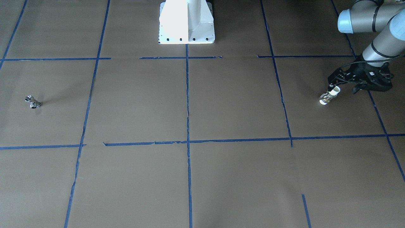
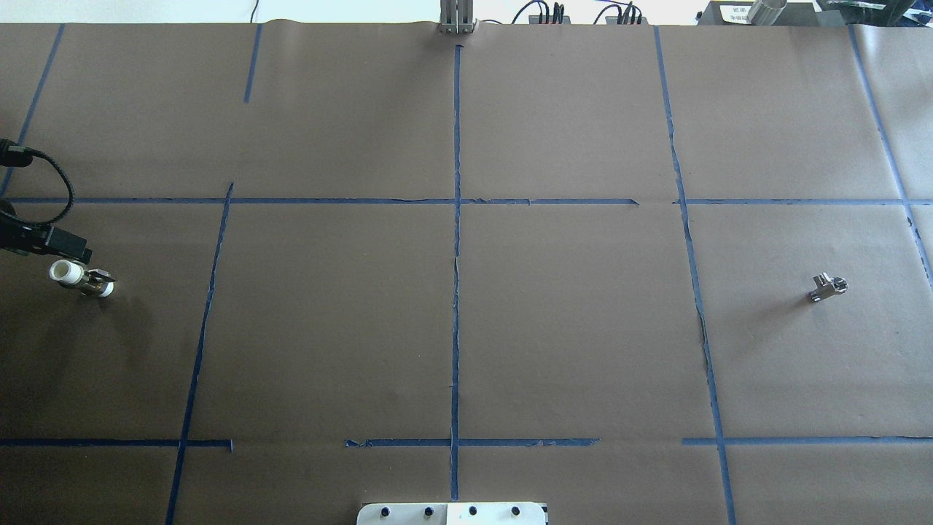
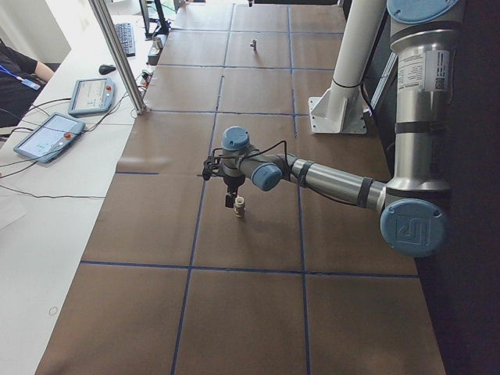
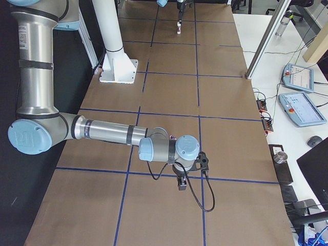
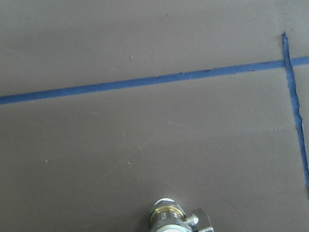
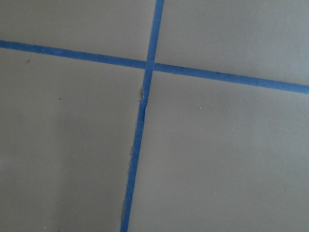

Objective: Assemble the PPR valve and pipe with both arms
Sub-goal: 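Lower the left gripper onto the white PPR fitting and grasp it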

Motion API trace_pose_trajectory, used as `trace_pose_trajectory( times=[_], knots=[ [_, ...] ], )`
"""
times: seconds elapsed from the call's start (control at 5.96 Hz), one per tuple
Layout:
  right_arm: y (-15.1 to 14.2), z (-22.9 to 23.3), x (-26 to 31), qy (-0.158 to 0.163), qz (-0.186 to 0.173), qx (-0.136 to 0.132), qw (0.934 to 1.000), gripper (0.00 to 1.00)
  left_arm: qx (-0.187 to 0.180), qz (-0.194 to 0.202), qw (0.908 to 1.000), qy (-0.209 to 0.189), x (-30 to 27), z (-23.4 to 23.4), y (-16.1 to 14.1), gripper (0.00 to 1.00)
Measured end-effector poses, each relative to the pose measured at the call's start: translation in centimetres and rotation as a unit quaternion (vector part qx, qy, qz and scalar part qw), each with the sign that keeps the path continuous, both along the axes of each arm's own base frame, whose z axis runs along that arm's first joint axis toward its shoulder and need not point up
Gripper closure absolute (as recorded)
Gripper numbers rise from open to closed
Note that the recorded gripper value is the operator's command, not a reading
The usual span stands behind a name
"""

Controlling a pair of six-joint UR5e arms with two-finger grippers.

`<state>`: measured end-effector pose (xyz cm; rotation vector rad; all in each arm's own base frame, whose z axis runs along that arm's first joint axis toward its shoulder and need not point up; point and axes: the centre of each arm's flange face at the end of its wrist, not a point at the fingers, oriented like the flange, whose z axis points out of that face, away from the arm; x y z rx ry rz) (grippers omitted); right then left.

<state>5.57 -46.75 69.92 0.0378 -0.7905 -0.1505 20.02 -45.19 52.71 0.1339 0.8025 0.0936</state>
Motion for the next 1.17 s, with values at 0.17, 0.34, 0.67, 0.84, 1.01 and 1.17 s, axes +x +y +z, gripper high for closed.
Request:
trace_pose_trajectory(
  times=[0.17, 0.34, 0.67, 0.84, 1.01, 1.17],
  knots=[
    [0.0, 0.0, 0.0, 0.000, 0.000, 0.000, 1.0000, 0.00, -0.002, 0.005, 1.0000, -0.002, 0.8, 0.3, 0.3, 0.00],
    [0.0, 0.0, 0.0, 0.000, 0.000, 0.000, 1.0000, 0.00, -0.003, 0.009, 0.9999, -0.003, 1.1, 0.5, 0.5, 0.00],
    [0.1, 0.1, 0.0, 0.000, 0.000, -0.001, 1.0000, 0.00, -0.006, 0.012, 0.9999, -0.007, 1.1, 1.1, 0.8, 0.00],
    [0.2, 0.2, 0.0, 0.000, 0.000, -0.002, 1.0000, 0.00, -0.009, 0.013, 0.9998, -0.009, 0.9, 1.4, 1.1, 0.01],
    [0.2, 0.2, 0.0, 0.000, 0.000, -0.002, 1.0000, 0.00, -0.010, 0.013, 0.9998, -0.010, 0.9, 1.6, 1.2, 0.50],
    [0.2, 0.2, 0.0, -0.001, 0.000, -0.002, 1.0000, 0.00, -0.011, 0.012, 0.9998, -0.010, 0.9, 1.6, 1.2, 0.95]
  ],
)
